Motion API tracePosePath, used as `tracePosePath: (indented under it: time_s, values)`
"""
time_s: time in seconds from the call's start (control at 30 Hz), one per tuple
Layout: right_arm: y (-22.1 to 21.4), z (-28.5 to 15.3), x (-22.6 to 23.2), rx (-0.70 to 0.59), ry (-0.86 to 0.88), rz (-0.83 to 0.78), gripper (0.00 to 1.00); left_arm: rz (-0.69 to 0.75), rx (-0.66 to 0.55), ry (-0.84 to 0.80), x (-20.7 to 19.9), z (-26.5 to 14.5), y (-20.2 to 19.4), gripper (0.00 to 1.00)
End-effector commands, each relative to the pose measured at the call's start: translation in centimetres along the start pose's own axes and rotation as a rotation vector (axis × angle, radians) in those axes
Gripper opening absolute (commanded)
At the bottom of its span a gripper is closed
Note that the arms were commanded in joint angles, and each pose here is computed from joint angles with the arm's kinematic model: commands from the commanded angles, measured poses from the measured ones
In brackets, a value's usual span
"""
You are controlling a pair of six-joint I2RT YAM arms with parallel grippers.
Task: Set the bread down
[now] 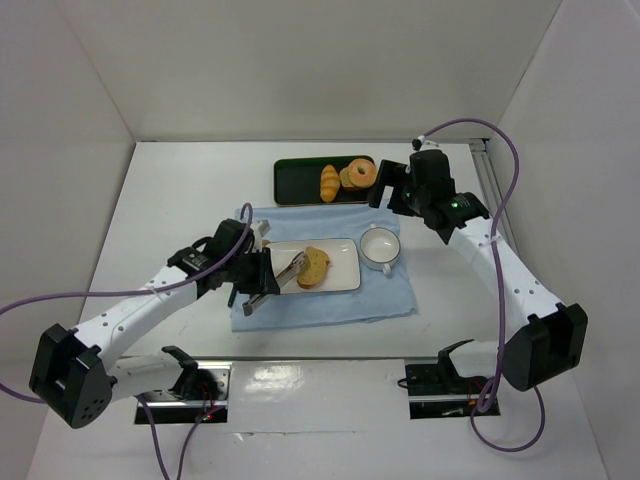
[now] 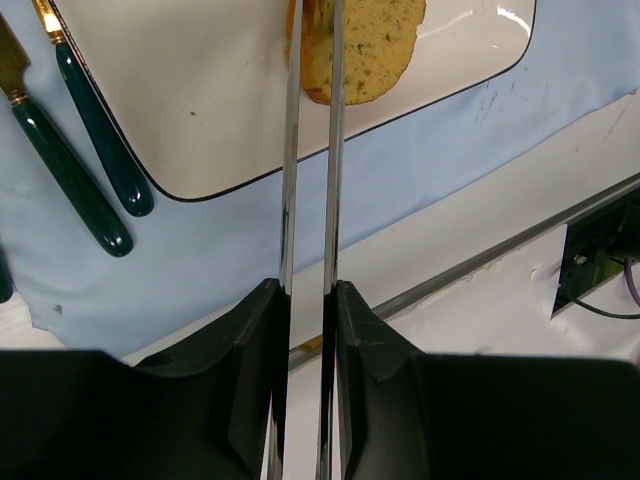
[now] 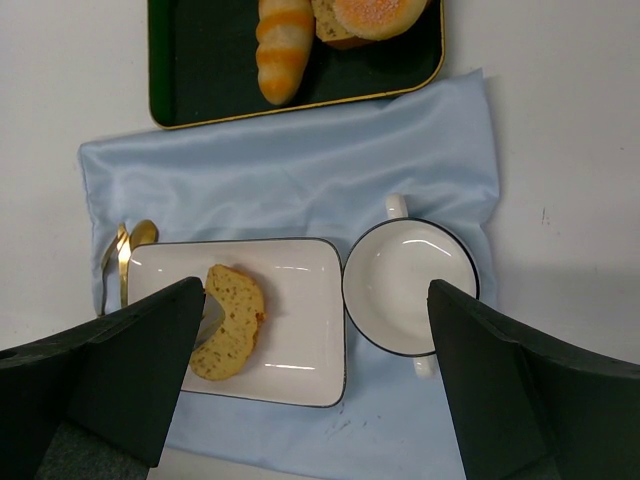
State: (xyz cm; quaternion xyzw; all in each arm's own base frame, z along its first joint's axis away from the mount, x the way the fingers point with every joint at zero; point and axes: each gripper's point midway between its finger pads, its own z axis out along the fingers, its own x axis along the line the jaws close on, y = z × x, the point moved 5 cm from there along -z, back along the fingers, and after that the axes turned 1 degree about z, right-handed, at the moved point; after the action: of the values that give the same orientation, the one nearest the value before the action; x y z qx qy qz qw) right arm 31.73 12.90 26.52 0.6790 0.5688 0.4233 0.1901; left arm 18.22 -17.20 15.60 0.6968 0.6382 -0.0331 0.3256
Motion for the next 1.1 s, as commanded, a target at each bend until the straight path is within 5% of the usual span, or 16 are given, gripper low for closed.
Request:
tracePosePath:
  time_s: [0.0, 0.47, 1.07]
  values:
    - [0.8, -1.4, 0.4, -0.046, 0.018, -0.02, 1.0, 0.01, -0.067, -0.034, -1.3, -0.6, 1.8, 0.08]
    - [1.2, -1.1, 1.2, -0.057, 0.058, 0.0, 1.0, 0.034, -0.076, 0.009, -1.6, -2.2, 2.7, 0.4]
    - [0.8, -1.0, 1.0, -0.056, 0.057, 0.0, 1.0, 0.047, -0.083, 0.005, -1.6, -2.7, 2.6, 0.55]
